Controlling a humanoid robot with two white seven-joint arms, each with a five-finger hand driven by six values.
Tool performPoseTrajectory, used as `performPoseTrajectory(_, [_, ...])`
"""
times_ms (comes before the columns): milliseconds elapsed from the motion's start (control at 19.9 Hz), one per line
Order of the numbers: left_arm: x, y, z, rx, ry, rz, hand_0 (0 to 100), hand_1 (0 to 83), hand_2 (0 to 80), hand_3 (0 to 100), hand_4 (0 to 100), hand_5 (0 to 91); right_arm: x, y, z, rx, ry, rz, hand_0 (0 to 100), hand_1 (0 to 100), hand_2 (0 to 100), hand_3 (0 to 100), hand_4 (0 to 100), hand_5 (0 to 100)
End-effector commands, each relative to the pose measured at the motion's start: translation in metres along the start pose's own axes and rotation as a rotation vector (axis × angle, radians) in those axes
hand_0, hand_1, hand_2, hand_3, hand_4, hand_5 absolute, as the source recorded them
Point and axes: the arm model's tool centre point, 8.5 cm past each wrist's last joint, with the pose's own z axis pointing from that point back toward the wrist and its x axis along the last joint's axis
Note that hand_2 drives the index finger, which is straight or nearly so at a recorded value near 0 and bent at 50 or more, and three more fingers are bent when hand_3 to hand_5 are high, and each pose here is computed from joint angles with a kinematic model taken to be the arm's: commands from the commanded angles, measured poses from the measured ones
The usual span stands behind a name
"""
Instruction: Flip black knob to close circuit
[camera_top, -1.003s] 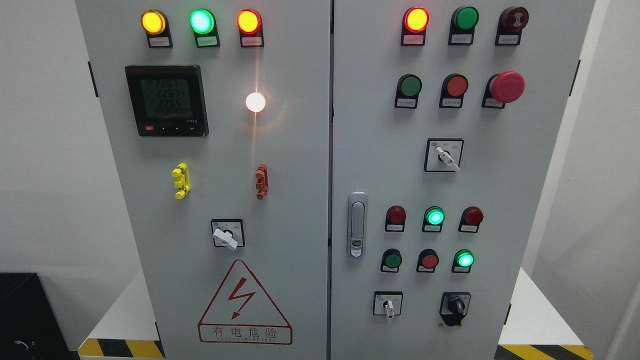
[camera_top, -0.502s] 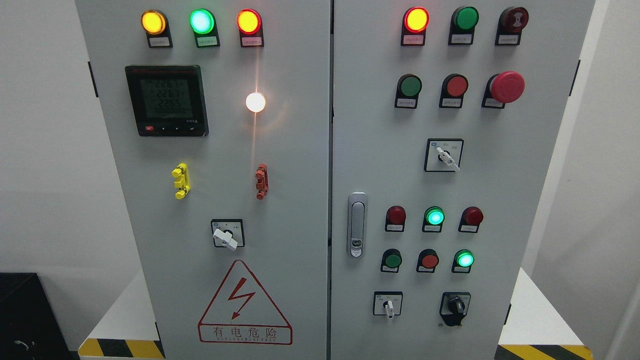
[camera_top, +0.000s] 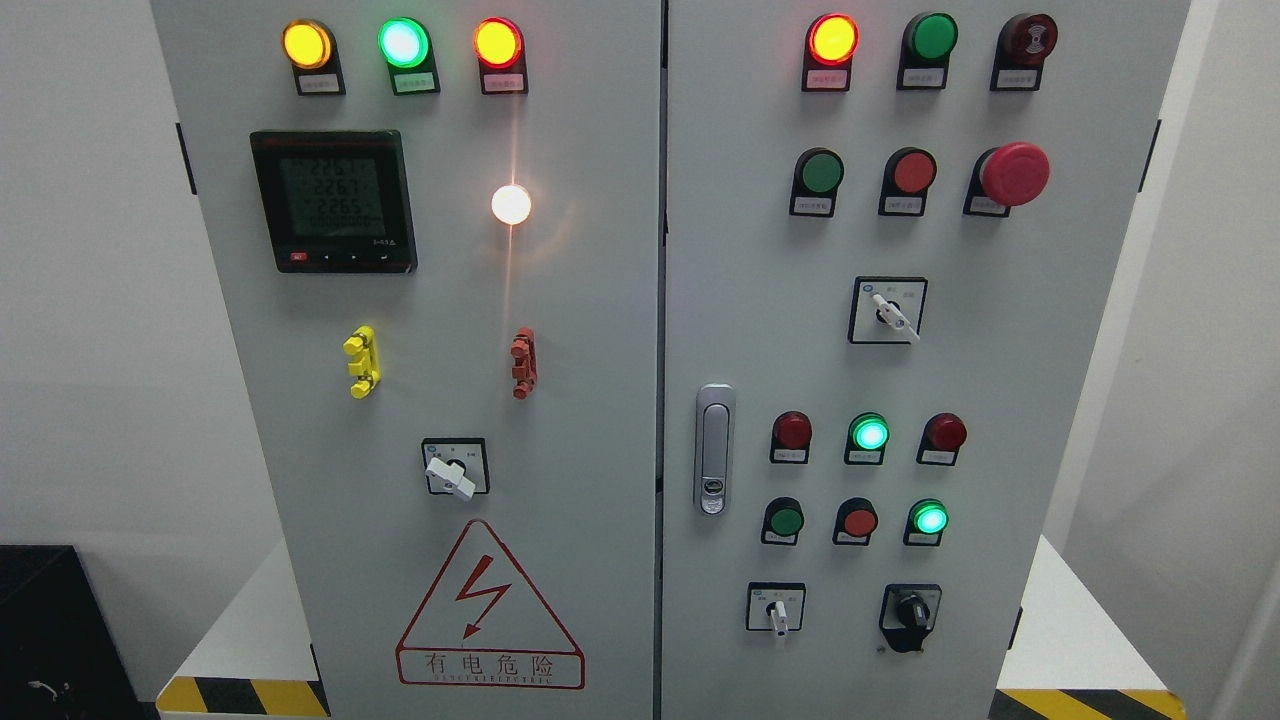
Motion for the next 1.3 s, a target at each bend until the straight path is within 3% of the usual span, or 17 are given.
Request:
performPoseTrajectory(0, [-0.005, -0.002, 0.0, -0.004, -0.005, 0.003, 12, 55.6, 0.0, 0, 0, 0.0, 0.054, -0.067, -0.006, -0.188, -0.131, 0.14, 0, 13, 80, 98, 91, 100])
performPoseTrajectory(602, [-0.005, -0.002, 0.0, -0.004, -0.005, 0.003, 12, 55.6, 0.0, 0, 0, 0.0, 0.09, -0.107, -0.026, -0.33, -0.132, 0.321, 0, 12, 81, 100, 93, 100])
performPoseTrajectory(903, [-0.005, -0.002, 0.0, -0.004, -0.005, 0.003, 12, 55.6, 0.0, 0, 0, 0.0, 0.106, -0.118, -0.04, -0.358, -0.131, 0.333, 0, 11, 81, 100, 93, 100])
performPoseTrajectory(1154, [-0.005, -0.002, 0.0, -0.004, -0.005, 0.003, 12, 55.6, 0.0, 0, 0, 0.0, 0.121, -0.125, -0.052, -0.366, -0.127, 0.333, 0, 0, 81, 100, 94, 100])
performPoseTrajectory(1254, [-0.005, -0.002, 0.0, -0.004, -0.005, 0.003, 12, 55.6, 0.0, 0, 0, 0.0, 0.127, -0.13, -0.056, -0.382, -0.127, 0.328, 0, 0, 81, 100, 93, 100])
